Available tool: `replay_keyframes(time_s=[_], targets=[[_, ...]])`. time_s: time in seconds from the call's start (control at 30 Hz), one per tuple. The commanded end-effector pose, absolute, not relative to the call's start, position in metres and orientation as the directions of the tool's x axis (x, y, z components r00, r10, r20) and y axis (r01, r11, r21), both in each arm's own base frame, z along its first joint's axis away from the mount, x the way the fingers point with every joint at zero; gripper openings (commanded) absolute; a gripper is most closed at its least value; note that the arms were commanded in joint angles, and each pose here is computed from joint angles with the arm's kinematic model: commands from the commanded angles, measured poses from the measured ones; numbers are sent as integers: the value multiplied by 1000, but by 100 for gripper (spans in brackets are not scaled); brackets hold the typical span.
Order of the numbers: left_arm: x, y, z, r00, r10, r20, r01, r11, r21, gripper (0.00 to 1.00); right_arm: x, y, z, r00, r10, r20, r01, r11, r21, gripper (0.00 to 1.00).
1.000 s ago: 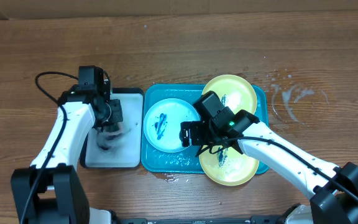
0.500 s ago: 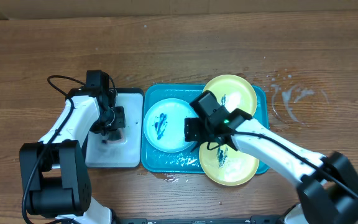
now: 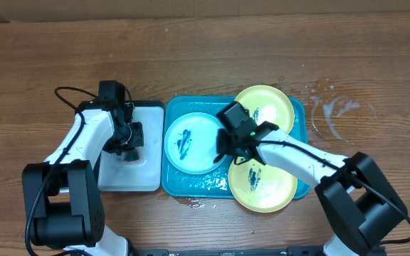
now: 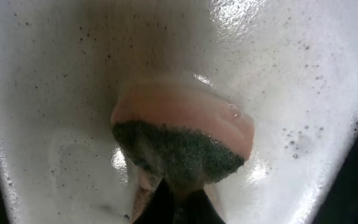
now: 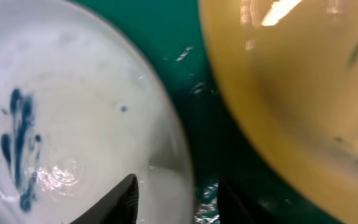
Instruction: Clean dirty plates on tray and stack at the side
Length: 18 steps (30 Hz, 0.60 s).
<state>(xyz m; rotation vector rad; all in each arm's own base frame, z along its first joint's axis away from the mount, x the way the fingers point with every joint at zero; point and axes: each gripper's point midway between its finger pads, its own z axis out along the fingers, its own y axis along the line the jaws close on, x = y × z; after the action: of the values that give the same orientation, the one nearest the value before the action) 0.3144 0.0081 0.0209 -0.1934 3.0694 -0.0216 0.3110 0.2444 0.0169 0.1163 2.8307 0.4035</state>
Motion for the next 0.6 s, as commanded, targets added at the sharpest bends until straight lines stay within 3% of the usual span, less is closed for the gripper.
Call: replay_keyframes(time_s=[0.0, 0.1, 0.3, 0.43, 0.47, 0.57], targets=[[318, 3, 24, -992, -103, -69, -101, 994, -33, 4, 319, 230, 10, -950, 189, -250, 120, 956, 268, 28], [317, 3, 24, -992, -103, -66, -101, 994, -33, 4, 316, 228, 4, -955, 190, -228, 128, 957, 260, 15], [316, -2, 24, -993, -103, -60, -99, 993, -63, 4, 315, 239, 5, -961, 177, -212, 106, 946, 308, 17], [315, -5, 24, -993, -103, -55, -98, 992, -79, 4, 311, 253, 8, -967, 163, -197, 86, 932, 351, 10], [315, -6, 24, -993, -103, -55, -98, 992, -83, 4, 310, 254, 8, -967, 163, -198, 86, 933, 349, 5], [315, -6, 24, -993, -101, -55, -97, 992, -83, 4, 310, 251, 7, -964, 180, -196, 106, 936, 336, 4]])
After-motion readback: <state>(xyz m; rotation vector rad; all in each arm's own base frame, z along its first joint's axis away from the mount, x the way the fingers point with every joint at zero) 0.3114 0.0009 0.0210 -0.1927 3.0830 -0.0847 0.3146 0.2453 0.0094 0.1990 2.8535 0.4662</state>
